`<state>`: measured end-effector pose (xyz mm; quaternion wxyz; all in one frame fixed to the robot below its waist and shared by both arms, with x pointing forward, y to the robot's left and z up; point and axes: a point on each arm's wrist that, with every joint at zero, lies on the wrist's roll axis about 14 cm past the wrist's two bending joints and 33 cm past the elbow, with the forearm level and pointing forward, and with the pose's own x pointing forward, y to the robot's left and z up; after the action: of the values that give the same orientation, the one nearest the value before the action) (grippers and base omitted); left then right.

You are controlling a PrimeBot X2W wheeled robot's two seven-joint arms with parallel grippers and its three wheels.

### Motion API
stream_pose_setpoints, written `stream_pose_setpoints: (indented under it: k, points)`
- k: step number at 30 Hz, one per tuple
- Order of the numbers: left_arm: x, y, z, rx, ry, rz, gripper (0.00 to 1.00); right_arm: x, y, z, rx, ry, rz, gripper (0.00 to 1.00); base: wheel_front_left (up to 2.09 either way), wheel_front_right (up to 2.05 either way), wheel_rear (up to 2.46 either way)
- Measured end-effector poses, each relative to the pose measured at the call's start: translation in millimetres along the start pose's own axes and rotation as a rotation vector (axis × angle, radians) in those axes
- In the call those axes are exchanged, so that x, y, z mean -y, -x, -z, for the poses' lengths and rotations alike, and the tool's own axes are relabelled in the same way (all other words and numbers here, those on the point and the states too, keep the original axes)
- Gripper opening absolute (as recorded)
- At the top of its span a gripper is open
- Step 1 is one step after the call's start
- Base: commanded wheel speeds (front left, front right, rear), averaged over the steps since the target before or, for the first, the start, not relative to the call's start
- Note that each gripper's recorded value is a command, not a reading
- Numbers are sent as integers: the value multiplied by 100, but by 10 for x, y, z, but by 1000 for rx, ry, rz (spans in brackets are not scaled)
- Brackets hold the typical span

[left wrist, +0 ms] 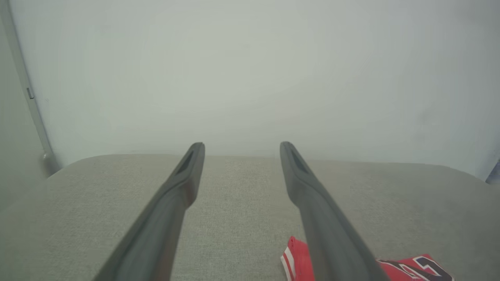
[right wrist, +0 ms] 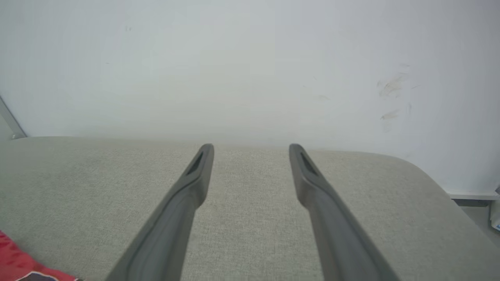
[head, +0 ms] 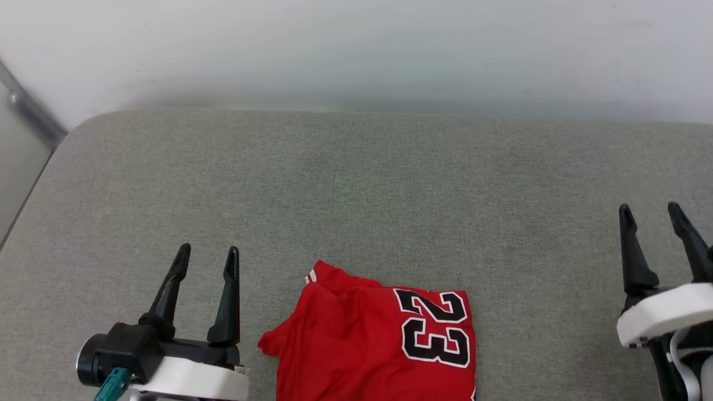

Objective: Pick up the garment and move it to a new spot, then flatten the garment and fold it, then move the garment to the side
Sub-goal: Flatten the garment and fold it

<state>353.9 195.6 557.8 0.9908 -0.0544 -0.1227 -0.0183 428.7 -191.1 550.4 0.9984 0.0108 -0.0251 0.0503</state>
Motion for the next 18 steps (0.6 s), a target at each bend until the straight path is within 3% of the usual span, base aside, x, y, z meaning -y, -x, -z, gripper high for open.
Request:
stream_pose_setpoints:
  k: [7, 18]
  points:
    - [69, -9, 90, -26, 7, 22, 100, -6, 303, 82, 28, 11, 44, 100, 0, 0, 0]
    - [109, 76, 174, -59, 11, 35, 100, -322, 463, 211, 4, -19, -29, 100, 0, 0, 0]
